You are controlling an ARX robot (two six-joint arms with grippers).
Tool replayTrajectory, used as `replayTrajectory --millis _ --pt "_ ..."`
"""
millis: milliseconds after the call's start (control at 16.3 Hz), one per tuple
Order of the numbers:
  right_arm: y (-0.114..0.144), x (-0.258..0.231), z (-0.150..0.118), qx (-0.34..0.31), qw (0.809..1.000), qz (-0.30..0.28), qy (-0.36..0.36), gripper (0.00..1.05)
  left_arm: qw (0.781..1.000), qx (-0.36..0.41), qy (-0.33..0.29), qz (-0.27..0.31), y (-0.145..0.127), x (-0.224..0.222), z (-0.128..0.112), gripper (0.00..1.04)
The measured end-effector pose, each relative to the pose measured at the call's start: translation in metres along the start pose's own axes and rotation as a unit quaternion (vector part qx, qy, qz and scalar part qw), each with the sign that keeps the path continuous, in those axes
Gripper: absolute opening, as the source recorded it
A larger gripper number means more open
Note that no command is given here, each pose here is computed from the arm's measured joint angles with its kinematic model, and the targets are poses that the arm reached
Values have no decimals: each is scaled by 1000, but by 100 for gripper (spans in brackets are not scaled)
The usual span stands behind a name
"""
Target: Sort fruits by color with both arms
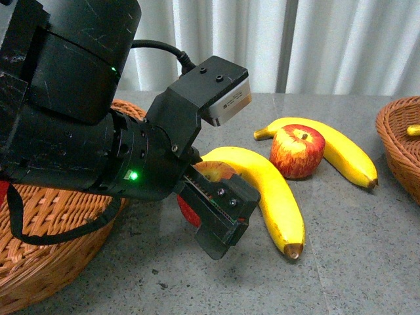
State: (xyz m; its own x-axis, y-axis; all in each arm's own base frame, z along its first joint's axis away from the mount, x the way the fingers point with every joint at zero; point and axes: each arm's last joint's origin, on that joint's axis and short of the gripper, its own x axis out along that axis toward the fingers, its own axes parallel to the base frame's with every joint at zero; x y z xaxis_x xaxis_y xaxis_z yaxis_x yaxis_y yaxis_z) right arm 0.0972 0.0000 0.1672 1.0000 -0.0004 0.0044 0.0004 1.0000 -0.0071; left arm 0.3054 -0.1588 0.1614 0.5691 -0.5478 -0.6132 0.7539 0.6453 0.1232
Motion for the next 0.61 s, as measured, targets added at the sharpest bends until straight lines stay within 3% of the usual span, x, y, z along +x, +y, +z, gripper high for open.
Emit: replayTrajectory --millis 61,184,491,613 --pt "0 0 0 0 1000 0 0 98 1000 0 -1 -4 -2 1 0 81" --pt "0 0 0 0 1000 0 0 98 1000 -1 -5 -10 -3 1 1 71" --pt "0 0 0 0 1000 0 0 98 1000 -3 -9 -15 -9 0 8 68" --pt "0 0 0 0 1000 0 0 98 1000 -4 -28 6 -7 -11 23 68"
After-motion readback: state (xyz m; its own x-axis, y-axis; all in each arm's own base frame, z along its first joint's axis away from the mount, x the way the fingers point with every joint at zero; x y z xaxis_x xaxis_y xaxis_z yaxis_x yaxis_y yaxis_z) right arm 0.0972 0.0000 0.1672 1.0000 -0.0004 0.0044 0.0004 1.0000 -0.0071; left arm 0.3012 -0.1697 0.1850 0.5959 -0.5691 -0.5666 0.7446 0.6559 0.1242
